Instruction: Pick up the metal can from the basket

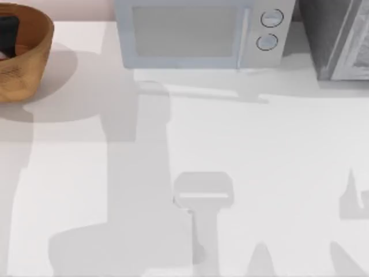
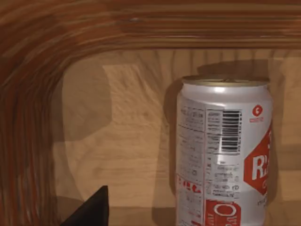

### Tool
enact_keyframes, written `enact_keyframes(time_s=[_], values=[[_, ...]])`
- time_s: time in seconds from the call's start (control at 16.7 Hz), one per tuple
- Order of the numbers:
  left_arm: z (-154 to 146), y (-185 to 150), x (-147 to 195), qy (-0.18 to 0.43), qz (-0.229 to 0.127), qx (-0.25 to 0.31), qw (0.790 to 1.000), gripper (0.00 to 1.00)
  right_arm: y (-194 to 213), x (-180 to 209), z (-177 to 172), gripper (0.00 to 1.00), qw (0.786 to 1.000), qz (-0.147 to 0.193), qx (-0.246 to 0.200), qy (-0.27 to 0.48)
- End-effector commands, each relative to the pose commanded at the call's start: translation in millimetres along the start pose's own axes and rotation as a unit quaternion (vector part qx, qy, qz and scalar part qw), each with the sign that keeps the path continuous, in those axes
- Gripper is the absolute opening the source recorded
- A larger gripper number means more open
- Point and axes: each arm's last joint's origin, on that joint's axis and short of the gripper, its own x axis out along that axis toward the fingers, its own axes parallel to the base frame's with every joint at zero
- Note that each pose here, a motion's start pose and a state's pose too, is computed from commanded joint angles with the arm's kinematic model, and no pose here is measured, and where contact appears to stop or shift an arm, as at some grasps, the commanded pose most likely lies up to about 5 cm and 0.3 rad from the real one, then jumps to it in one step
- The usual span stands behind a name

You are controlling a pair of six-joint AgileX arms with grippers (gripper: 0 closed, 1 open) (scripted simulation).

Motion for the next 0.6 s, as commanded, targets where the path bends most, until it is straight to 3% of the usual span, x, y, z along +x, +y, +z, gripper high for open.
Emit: enact_keyframes(time_s=[0.6], values=[[0.2, 0.1, 6.3, 0.005, -0.001, 0.002, 1.0, 1.0, 0.0, 0.0, 0.0, 1.0, 1.0, 0.0, 0.0, 0.0]])
